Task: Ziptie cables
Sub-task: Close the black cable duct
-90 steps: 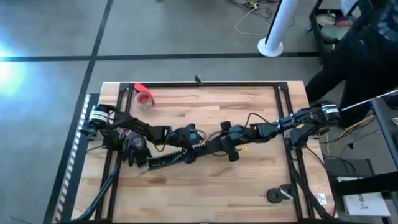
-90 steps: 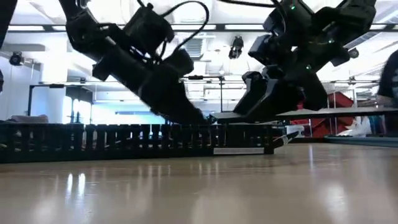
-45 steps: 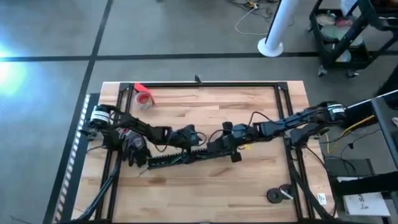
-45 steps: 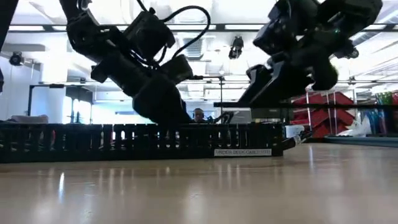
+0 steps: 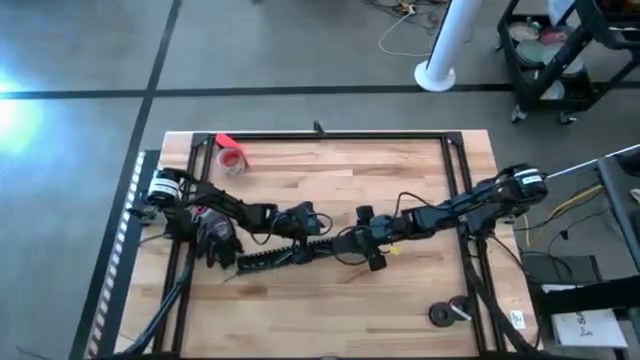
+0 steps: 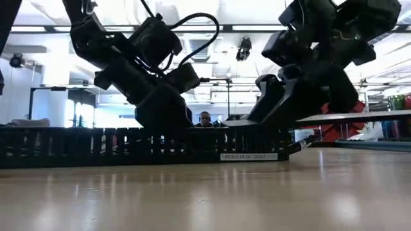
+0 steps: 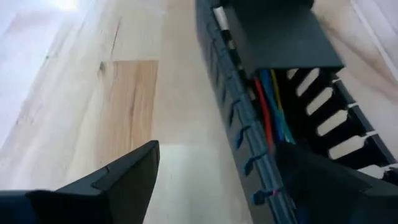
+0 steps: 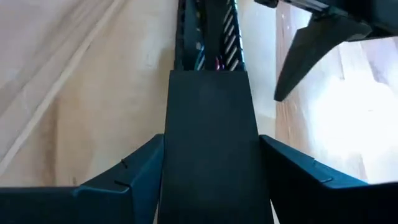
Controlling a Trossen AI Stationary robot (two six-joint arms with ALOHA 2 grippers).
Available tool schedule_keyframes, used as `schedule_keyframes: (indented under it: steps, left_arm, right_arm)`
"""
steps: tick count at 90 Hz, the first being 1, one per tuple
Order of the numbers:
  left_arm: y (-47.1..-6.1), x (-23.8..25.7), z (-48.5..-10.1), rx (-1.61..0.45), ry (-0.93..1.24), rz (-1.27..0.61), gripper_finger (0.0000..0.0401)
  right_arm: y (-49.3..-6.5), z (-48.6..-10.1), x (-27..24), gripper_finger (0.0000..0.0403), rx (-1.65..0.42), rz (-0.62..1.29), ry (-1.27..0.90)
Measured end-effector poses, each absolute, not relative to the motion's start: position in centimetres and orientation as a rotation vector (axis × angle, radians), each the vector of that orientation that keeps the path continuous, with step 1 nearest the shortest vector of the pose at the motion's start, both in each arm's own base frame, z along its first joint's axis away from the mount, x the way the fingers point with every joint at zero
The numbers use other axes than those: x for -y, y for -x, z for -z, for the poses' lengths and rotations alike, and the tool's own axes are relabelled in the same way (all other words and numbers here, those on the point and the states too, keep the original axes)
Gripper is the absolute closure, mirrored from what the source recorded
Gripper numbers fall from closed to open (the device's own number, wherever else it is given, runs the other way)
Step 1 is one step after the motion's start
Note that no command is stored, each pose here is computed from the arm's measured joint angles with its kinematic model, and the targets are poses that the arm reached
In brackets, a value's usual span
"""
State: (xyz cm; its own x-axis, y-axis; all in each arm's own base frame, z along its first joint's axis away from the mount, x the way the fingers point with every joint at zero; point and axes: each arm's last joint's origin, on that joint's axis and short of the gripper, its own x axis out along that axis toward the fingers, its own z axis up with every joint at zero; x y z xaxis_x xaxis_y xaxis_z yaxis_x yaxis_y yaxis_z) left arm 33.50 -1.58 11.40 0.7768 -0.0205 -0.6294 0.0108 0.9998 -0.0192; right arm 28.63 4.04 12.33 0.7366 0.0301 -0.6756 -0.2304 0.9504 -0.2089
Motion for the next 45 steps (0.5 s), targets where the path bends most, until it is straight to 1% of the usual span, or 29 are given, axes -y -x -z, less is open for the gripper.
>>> schedule_keyframes:
  steps: [45]
  left_arm:
    - [-33.4, 1.6, -10.36, -0.728, -0.059, 0.028, 0.0091]
  right_arm:
    - [-29.12, -12.78, -3.51, 0.0189, -0.729, -0.153, 0.321]
